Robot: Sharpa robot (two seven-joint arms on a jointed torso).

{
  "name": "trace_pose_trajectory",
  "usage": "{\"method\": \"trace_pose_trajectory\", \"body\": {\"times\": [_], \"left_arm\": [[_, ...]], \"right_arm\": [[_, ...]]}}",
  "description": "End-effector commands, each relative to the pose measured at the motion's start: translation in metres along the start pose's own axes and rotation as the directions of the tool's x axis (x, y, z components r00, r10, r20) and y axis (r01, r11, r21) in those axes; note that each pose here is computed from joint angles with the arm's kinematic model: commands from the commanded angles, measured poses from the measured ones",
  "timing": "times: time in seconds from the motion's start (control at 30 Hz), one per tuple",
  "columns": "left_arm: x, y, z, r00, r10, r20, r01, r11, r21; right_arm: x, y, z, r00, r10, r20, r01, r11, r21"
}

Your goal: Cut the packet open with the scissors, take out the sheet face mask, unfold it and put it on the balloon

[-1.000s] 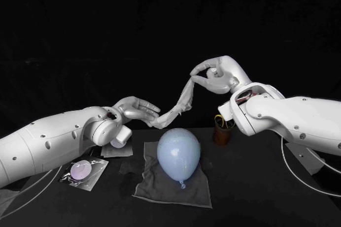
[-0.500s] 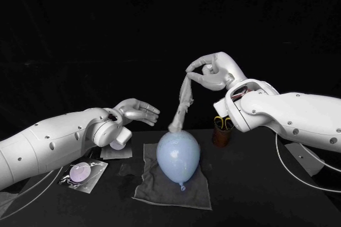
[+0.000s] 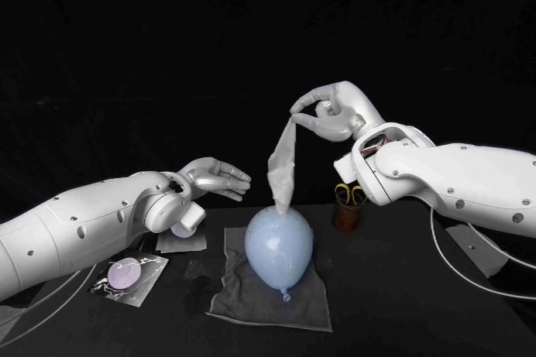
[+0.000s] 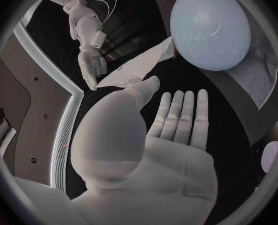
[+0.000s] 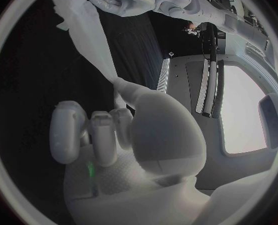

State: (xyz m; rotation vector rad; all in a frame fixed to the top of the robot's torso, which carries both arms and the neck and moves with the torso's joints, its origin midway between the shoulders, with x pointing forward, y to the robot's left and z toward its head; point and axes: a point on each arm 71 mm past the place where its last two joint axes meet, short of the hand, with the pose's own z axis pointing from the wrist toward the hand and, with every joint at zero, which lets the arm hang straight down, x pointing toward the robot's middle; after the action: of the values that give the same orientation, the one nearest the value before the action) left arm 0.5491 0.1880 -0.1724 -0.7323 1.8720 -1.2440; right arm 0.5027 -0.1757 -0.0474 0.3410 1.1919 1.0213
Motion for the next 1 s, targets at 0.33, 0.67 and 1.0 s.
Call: {"method": "trace_pose_trajectory", "body": {"times": [0.33,0.67,1.0], "left_arm": [[-0.0018,-0.0352,-0.0031,0.982,-0.142,0.128,0.087,0.928,0.362],[0.005,-0.0514,-0.0067,0.971,-0.187,0.146,0.1,0.88,0.464],[0.0204,-0.0678,-0.0035,0.987,-0.118,0.106,0.046,0.853,0.52]], "right_arm": [[0.002,-0.001,0.002,0.996,-0.011,-0.085,0.011,1.0,-0.006],[0.002,-0.001,0.004,0.996,-0.019,-0.082,0.018,1.0,-0.01],[0.006,0.0,0.007,0.996,-0.023,-0.087,0.022,1.0,-0.011]]}}
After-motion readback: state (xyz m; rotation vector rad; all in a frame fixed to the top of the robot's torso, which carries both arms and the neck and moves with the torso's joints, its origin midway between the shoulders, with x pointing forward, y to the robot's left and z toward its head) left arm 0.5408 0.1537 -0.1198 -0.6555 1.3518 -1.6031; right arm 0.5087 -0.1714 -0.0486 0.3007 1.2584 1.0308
